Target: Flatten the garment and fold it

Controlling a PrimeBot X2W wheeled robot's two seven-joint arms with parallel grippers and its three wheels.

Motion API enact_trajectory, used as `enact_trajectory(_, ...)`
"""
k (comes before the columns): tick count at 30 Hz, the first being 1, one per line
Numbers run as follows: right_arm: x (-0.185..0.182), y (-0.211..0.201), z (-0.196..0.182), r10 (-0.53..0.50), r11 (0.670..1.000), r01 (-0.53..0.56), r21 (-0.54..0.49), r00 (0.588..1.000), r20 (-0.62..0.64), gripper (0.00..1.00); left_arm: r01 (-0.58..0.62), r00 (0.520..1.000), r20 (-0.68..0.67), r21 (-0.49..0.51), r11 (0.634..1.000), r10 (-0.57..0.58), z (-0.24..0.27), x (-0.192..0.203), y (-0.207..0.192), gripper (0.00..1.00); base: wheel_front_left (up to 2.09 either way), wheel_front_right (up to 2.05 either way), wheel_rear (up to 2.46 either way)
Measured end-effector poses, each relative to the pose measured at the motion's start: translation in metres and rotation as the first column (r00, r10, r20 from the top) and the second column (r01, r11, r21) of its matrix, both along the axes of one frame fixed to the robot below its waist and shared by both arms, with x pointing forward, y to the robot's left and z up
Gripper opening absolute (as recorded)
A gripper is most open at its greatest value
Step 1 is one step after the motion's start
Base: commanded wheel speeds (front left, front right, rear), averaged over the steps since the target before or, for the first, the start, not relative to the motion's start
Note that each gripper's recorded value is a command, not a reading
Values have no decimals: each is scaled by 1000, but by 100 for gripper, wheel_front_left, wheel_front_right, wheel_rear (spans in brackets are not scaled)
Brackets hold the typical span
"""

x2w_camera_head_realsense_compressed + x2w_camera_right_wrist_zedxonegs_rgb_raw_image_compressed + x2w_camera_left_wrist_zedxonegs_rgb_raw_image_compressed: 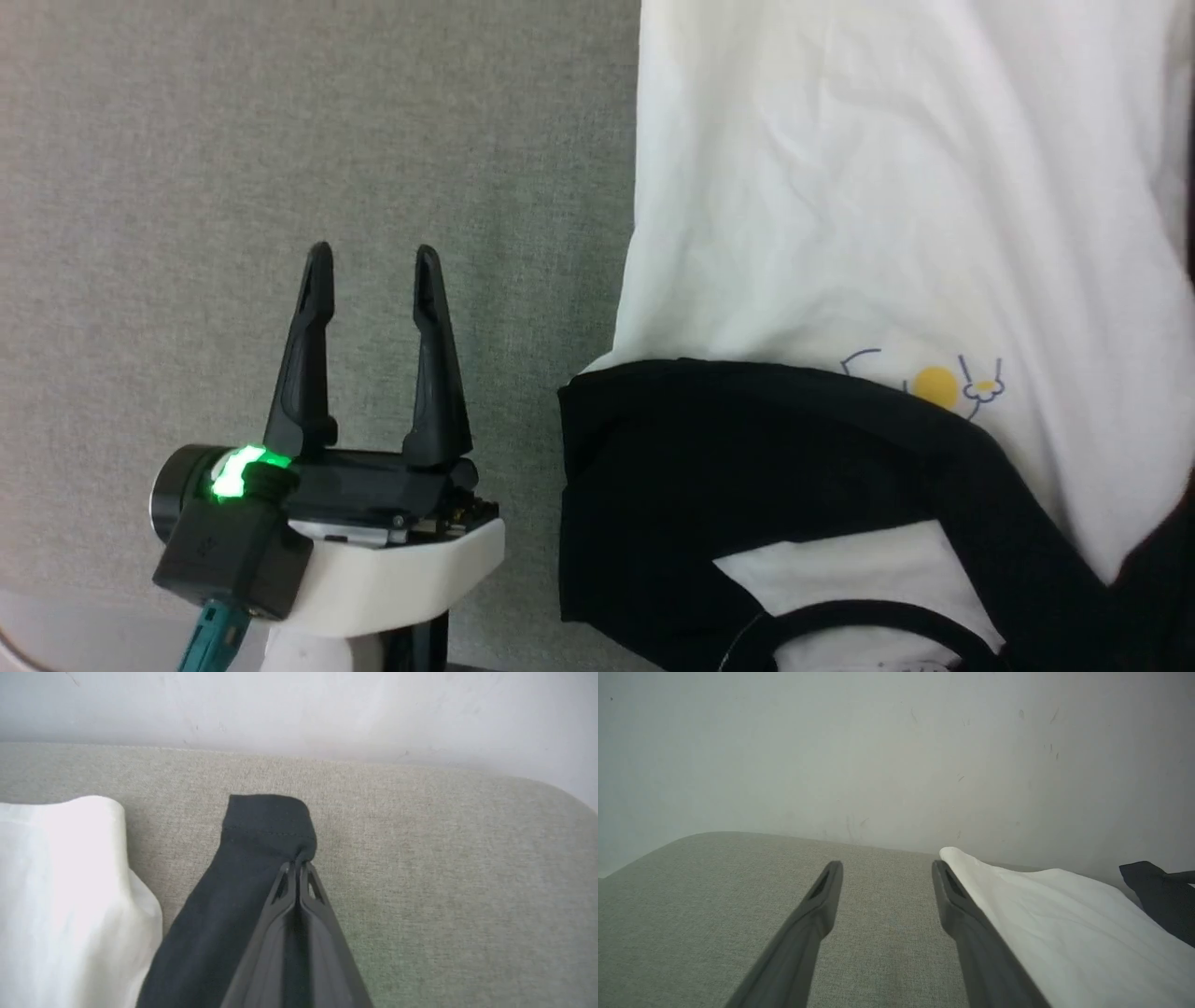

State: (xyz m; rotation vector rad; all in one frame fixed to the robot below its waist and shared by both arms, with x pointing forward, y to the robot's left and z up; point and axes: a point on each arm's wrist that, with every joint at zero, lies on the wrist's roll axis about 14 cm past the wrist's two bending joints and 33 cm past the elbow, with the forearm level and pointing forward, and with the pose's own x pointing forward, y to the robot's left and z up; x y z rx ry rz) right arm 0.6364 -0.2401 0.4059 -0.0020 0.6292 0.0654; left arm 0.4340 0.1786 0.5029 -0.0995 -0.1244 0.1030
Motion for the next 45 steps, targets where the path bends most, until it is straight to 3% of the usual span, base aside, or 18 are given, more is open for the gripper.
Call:
enact_trajectory(9,-19,-43,91,-103,995,100,26,972,212,0,-9,999,53,-9,1000,9,28,-25,8,100,0,0,0)
enact_trajectory(16,-78,-121,151,-251,965,262,5,918,306,0,-22,995,98,-20,1000,23,53,-56,19,100,0,0,0)
enact_trajectory(21,-141,-186,174,-376,911,411,-42,866,330,0,-4,990,141,-26,1000,8,72,-72,17,100,0,0,0)
enact_trajectory(27,-224,-250,186,-519,815,575,-79,783,343,0,31,983,184,-31,999,-25,89,-84,11,100,0,0,0)
enact_trajectory(31,-272,-277,191,-581,755,648,-106,734,351,0,54,978,205,-35,998,-46,97,-89,6,100,0,0,0)
enact_trajectory(35,-300,-289,196,-608,727,679,-102,705,365,0,71,974,216,-35,997,-61,101,-96,2,100,0,0,0)
enact_trajectory(39,-302,-277,195,-588,746,659,-91,717,375,0,83,972,225,-37,996,-72,105,-100,0,100,0,0,0)
enact_trajectory(45,-265,-227,196,-453,846,525,-91,799,395,0,82,971,226,-35,996,-72,107,-102,1,100,0,0,0)
